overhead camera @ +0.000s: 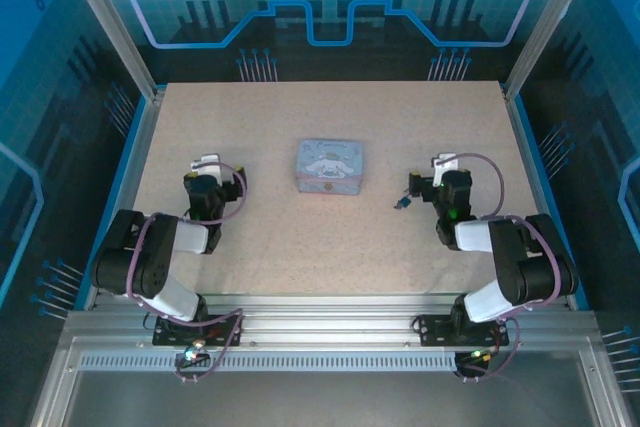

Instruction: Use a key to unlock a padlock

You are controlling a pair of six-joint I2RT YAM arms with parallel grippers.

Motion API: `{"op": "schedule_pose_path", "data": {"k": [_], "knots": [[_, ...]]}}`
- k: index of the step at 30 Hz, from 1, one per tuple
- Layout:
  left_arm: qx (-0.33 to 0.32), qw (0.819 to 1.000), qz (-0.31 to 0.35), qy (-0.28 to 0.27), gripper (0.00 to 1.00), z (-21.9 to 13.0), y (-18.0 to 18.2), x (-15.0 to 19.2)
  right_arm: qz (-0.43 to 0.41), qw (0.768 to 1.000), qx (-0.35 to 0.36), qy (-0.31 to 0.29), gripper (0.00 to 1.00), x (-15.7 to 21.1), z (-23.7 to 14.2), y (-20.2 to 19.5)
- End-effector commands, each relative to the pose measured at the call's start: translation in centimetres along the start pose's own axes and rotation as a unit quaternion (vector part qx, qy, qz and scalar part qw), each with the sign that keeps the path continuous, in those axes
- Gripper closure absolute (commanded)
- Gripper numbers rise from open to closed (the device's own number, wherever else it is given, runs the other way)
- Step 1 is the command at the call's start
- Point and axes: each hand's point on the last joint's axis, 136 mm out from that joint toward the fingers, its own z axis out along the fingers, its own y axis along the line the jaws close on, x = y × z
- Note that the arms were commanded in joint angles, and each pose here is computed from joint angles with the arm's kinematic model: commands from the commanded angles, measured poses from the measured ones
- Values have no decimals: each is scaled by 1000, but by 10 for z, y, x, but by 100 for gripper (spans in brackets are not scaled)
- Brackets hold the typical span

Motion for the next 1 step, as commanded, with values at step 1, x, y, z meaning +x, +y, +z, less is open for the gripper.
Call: {"op": "schedule_pose_path", "data": {"k": [1], "knots": [[12,1000,9,-21,1,0,-7,-11,1,1000,1,-19,0,-13,1,-3]]}}
